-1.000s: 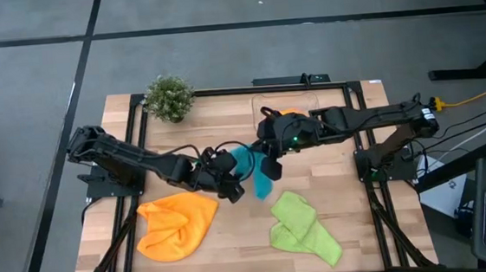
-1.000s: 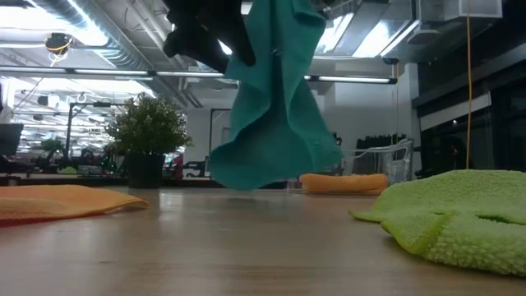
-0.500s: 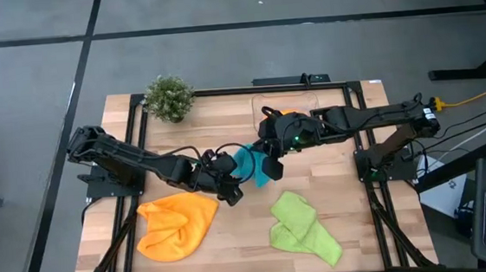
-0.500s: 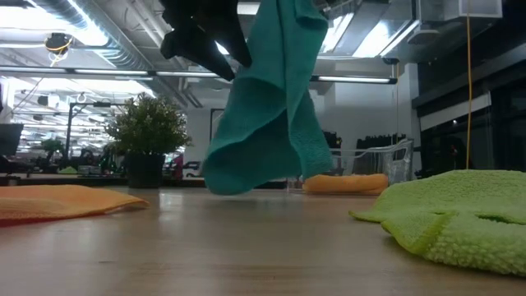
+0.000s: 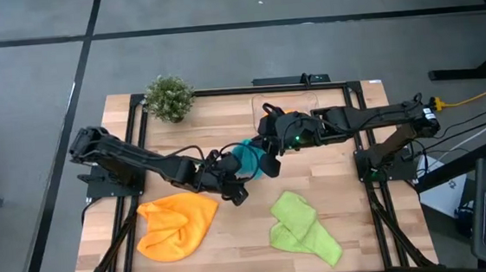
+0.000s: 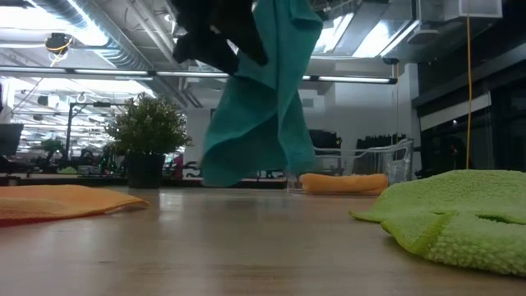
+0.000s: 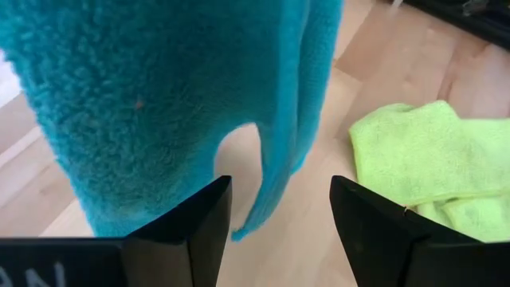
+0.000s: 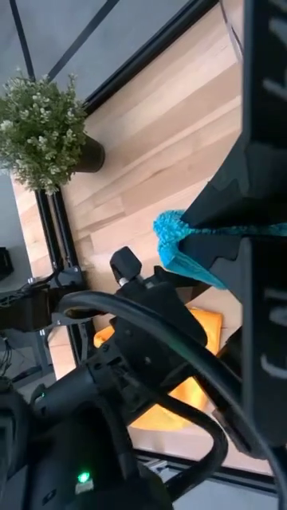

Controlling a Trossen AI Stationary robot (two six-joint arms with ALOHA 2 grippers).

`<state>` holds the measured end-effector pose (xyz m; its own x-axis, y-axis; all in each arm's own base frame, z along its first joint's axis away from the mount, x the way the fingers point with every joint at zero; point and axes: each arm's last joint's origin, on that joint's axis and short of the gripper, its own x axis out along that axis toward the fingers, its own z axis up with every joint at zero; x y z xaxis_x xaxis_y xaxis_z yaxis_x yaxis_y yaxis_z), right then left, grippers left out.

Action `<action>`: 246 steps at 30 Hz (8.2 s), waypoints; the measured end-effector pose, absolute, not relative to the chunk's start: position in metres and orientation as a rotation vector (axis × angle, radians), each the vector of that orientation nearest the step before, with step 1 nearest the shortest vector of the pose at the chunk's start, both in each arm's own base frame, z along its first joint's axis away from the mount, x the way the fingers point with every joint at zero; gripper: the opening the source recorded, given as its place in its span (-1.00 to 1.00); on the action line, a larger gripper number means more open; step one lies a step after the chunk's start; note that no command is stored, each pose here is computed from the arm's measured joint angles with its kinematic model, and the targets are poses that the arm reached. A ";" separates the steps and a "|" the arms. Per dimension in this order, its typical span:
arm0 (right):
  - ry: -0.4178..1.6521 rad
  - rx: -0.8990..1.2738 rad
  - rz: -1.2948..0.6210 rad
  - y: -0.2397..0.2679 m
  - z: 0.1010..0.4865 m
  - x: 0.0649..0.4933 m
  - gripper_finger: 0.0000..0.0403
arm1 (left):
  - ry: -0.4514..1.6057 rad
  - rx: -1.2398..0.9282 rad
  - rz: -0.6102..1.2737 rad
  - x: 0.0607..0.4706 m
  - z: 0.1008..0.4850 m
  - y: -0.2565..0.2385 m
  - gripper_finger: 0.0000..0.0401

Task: Fold microfiber towels
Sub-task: Fold the blue microfiber cloth

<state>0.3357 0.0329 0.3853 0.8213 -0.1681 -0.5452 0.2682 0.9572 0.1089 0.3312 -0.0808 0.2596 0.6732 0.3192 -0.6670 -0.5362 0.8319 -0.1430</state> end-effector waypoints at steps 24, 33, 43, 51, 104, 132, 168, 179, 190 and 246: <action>0.669 0.188 -0.178 0.034 0.378 0.330 -0.98 | 0.848 -0.384 0.430 0.318 0.255 -0.085 -0.99; 0.693 0.186 -0.165 0.037 0.375 0.329 -0.98 | 0.788 -0.403 0.418 0.301 0.279 -0.084 -1.00; 0.692 0.186 -0.169 0.037 0.375 0.329 -0.98 | 0.747 -0.420 0.358 0.286 0.302 -0.080 -1.00; 0.690 0.190 -0.170 0.037 0.375 0.329 -0.98 | 0.767 -0.479 0.319 0.285 0.303 -0.080 -0.74; 0.637 0.195 -0.205 0.037 0.378 0.332 -0.98 | 0.539 -0.283 0.393 0.325 0.298 -0.066 -0.23; 0.631 0.179 -0.202 0.036 0.379 0.333 -0.98 | 0.800 -0.201 0.328 0.329 0.261 -0.074 -0.24; 0.680 0.203 -0.182 0.038 0.373 0.333 -0.75 | 0.943 -0.396 0.334 0.307 0.266 -0.072 -1.00; 0.857 0.196 -0.127 0.050 0.324 0.364 -0.21 | 1.078 -0.500 0.261 0.299 0.263 -0.076 -1.00; 0.889 -0.177 -0.194 0.096 0.312 0.355 -0.06 | 1.071 -0.564 0.337 0.298 0.262 -0.072 -1.00; 0.802 -0.119 -0.109 0.080 0.136 0.404 -0.05 | 1.219 -0.844 0.423 0.296 0.226 -0.032 -1.00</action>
<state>0.4042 0.0805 0.1361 0.6906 -0.1422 -0.7091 0.0520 0.9877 -0.1475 0.2960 -0.0324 0.2261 0.3198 -0.1459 -0.9362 -0.6944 0.6362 -0.3364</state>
